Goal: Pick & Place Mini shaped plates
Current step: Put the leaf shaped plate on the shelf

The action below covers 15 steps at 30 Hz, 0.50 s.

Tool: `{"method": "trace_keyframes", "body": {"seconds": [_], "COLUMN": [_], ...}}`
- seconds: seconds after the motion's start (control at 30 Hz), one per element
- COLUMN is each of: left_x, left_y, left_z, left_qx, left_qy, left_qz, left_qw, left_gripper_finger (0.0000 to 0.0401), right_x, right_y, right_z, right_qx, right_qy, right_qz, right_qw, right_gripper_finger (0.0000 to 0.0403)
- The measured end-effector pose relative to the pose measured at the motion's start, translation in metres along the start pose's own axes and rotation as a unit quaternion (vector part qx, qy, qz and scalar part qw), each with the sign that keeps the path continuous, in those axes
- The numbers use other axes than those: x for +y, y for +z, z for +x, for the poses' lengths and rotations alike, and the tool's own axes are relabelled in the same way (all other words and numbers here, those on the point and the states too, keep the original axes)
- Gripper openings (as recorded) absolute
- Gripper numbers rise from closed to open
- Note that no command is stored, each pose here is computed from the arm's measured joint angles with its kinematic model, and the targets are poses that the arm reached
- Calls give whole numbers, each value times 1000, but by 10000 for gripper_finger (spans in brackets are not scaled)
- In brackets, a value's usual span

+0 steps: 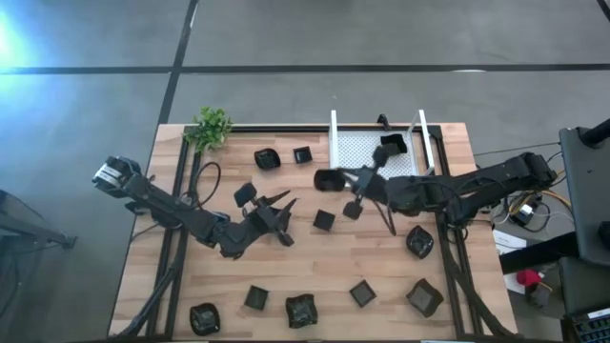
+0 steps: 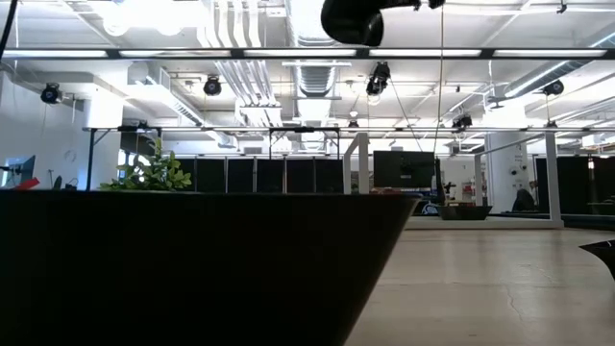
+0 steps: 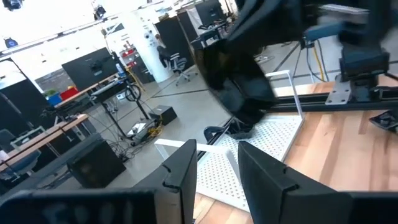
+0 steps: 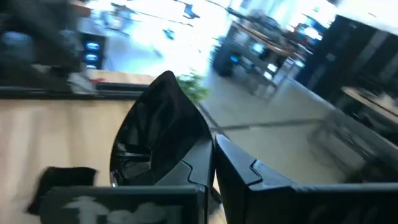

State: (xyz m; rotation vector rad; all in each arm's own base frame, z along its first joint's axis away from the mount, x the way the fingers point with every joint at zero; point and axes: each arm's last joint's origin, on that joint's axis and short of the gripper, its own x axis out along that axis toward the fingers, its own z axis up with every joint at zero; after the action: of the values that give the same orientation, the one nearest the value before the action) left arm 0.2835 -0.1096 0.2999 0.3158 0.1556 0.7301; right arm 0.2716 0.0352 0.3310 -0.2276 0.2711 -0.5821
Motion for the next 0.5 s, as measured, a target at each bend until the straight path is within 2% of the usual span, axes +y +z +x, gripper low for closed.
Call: {"method": "trace_keyframes", "body": {"seconds": [0.17,0.33,0.5], "left_x": [-1,-1,-2], "left_y": [2,3,4], "left_z": [-7,-11,-12], "left_qx": [-5,-8,-9], "left_qy": [-10,-16,-18], "left_qz": [-1,-4,-4], "left_qw": [1000,1000,1000], "left_gripper_finger": [113,113,113], "right_x": [-35,-75,-110], "right_y": [-6,-19,-32], "right_z": [-1,6,21], "right_qx": [41,96,141], "right_qy": [-60,-129,-123], "right_qz": [67,108,146], "right_qw": [995,981,971], "right_gripper_finger": [10,9,8]}}
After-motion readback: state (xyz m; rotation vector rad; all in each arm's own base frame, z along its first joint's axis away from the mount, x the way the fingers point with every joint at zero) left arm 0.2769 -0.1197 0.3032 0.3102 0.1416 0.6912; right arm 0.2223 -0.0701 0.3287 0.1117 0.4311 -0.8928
